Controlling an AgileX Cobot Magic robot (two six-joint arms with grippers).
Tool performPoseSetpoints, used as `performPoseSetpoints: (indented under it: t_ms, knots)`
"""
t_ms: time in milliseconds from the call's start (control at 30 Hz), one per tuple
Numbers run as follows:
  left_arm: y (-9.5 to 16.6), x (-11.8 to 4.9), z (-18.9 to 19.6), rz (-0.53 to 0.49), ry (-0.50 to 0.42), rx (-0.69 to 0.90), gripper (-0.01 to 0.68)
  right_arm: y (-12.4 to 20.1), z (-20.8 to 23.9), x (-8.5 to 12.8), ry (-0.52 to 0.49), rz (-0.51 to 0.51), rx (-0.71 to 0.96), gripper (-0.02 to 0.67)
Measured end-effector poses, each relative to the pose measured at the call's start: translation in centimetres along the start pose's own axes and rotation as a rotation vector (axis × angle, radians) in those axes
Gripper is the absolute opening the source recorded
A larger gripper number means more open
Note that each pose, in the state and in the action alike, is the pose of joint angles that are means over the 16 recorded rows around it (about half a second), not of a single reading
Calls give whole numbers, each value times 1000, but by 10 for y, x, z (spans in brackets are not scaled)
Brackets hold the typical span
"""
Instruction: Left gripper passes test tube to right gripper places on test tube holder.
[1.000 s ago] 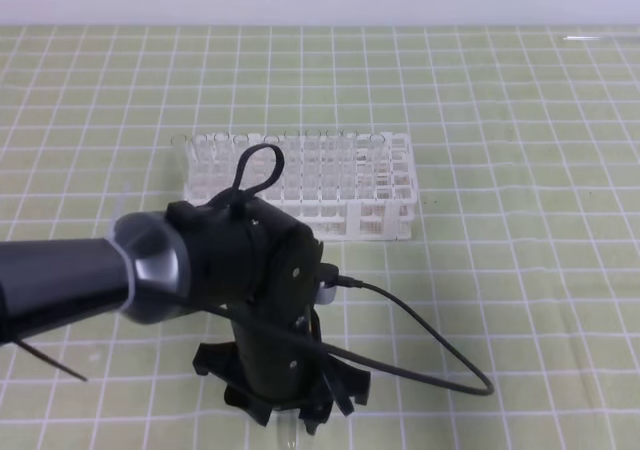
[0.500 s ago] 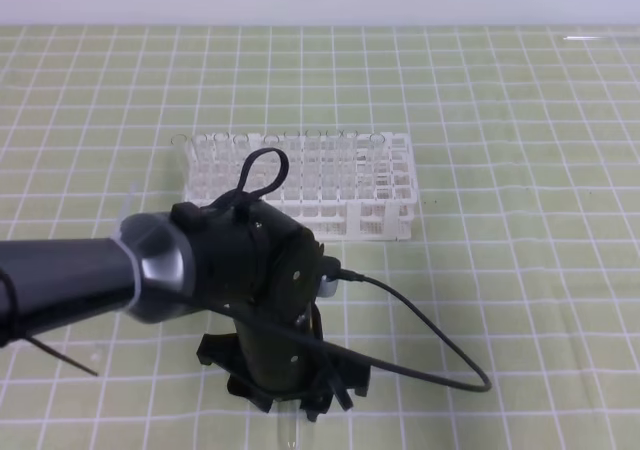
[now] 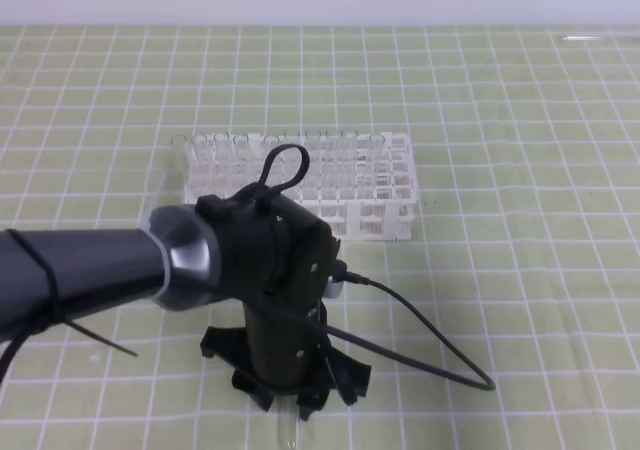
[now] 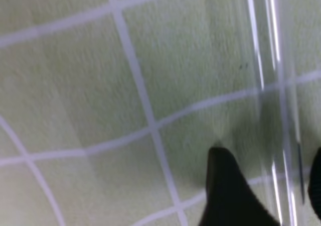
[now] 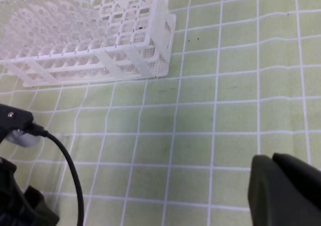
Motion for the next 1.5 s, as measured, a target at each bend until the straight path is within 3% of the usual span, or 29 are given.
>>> performPoseSetpoints:
  t_ms: [433, 1133, 1500]
  knots:
    - [1, 5, 5, -30, -33, 20, 139, 0, 0, 0, -1, -1, 0, -18]
    - [-3, 4, 7, -204, -31, -7, 62, 0, 0, 0, -2, -2, -1, -18]
    - [-4, 1, 49, -258, 6, -128, 64, 2, 0, 1, -8, 12, 15, -18]
Point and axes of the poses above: a point on each arm's last joint axis where the gripper is mounted, z pointing back along that axis away from the gripper, x along the wrist's bending axis when the last joint is at zero, y = z × x, the point moved 8 cm from there along -z, pointing out along that axis toward the gripper, and after that the axes turned 2 degrees about -z, right-handed, at the moved point
